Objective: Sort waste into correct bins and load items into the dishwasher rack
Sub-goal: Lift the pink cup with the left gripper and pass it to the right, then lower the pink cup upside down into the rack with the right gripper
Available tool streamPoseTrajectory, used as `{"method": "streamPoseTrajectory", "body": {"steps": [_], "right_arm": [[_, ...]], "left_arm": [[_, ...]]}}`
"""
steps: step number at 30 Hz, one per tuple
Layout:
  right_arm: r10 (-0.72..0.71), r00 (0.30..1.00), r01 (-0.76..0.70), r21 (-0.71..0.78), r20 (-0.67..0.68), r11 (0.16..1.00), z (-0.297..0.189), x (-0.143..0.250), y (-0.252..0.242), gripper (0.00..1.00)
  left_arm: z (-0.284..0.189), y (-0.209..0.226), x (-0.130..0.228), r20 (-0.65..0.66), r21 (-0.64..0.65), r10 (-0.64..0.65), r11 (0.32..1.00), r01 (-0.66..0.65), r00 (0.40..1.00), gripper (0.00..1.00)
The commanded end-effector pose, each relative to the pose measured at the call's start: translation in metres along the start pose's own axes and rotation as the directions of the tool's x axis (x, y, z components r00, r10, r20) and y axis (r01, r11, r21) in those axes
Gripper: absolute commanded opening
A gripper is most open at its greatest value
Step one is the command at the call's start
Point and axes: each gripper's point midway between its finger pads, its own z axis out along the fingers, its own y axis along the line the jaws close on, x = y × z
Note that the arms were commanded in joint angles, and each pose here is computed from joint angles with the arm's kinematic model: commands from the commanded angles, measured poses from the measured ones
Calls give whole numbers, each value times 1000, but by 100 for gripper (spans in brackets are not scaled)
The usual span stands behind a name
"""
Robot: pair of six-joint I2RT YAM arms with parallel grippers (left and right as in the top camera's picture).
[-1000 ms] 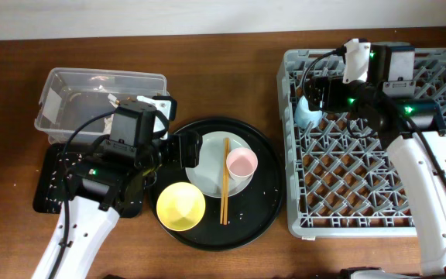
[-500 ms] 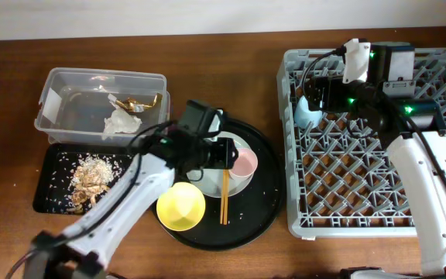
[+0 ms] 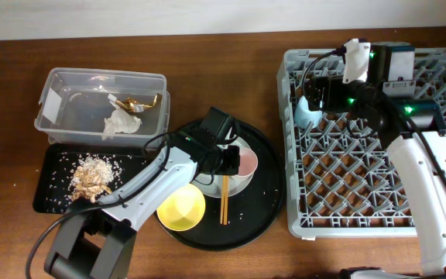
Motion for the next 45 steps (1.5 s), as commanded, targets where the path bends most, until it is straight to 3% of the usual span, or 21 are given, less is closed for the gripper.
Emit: {"method": "streamPoseTrajectory", "body": {"steps": [1, 4, 9, 12, 15, 17, 20, 21, 23, 24, 25, 26, 27, 32, 36, 40, 44, 45], "right_arm": [[2, 1000, -2, -10, 2, 1000, 0, -2, 3, 98], [2, 1000, -2, -10, 2, 1000, 0, -2, 3, 98], [2, 1000, -2, -10, 2, 1000, 0, -2, 3, 98], [2, 1000, -2, -10, 2, 1000, 0, -2, 3, 98], [2, 1000, -2, -10, 2, 1000, 0, -2, 3, 98], [2, 1000, -2, -11, 2, 1000, 0, -2, 3, 98], [3, 1000, -3, -12, 2, 1000, 0, -2, 3, 98], [62, 997, -66, -89, -47, 994, -1, 9, 17, 98], [83, 979, -145, -347, -189, 926, -15, 36, 64, 98], [-36, 987, -72, -630, -157, 774, -44, 38, 109, 98], [-104, 995, 49, -877, -1, 477, -94, 32, 151, 98], [-83, 994, 95, -941, 72, 323, -122, 25, 163, 97], [-59, 994, 108, -966, 97, 235, -138, 21, 168, 97], [-154, 981, 139, -983, 120, 117, -151, 42, 210, 94], [-175, 976, 153, -981, 131, 119, -149, 46, 215, 93], [-201, 971, 146, -986, 126, 84, -154, 54, 227, 92], [-213, 965, 168, -984, 151, 65, -155, 55, 232, 67], [-214, 965, 170, -983, 152, 69, -154, 55, 231, 66]], "left_arm": [[4, 6, 1, 3, -35, 0, 999, 0, 1000, 19], [4, 6, 1, 0, -35, 0, 999, 0, 1000, 1], [-18, -15, -12, 22, 88, -6, 996, 4, 1000, 1], [-100, -34, -51, 205, 233, -28, 972, -21, 978, 0], [-190, -40, -56, 291, 508, -23, 851, -134, 957, 0], [-229, -32, -54, 270, 701, -36, 692, -171, 962, 0], [-255, -43, -41, 259, 815, 18, 533, -228, 966, 1], [-264, -49, -37, 287, 834, 54, 477, -277, 957, 1], [-264, -49, -38, 296, 831, 57, 477, -286, 954, 1], [-264, -49, -38, 296, 831, 57, 477, -287, 953, 1], [-265, -47, -41, 315, 821, 57, 484, -302, 947, 1], [-267, -39, -46, 320, 817, 34, 496, -294, 947, 2], [-270, -30, -50, 330, 810, 11, 510, -289, 944, 1], [-268, -38, -46, 320, 819, 30, 493, -293, 947, 1], [-269, -61, -30, 292, 854, 97, 422, -305, 952, 2], [-255, -77, -25, 283, 834, 131, 455, -311, 950, 2], [-252, -79, -25, 282, 829, 134, 463, -312, 950, 1], [-252, -79, -25, 282, 829, 134, 463, -312, 950, 1]]}}
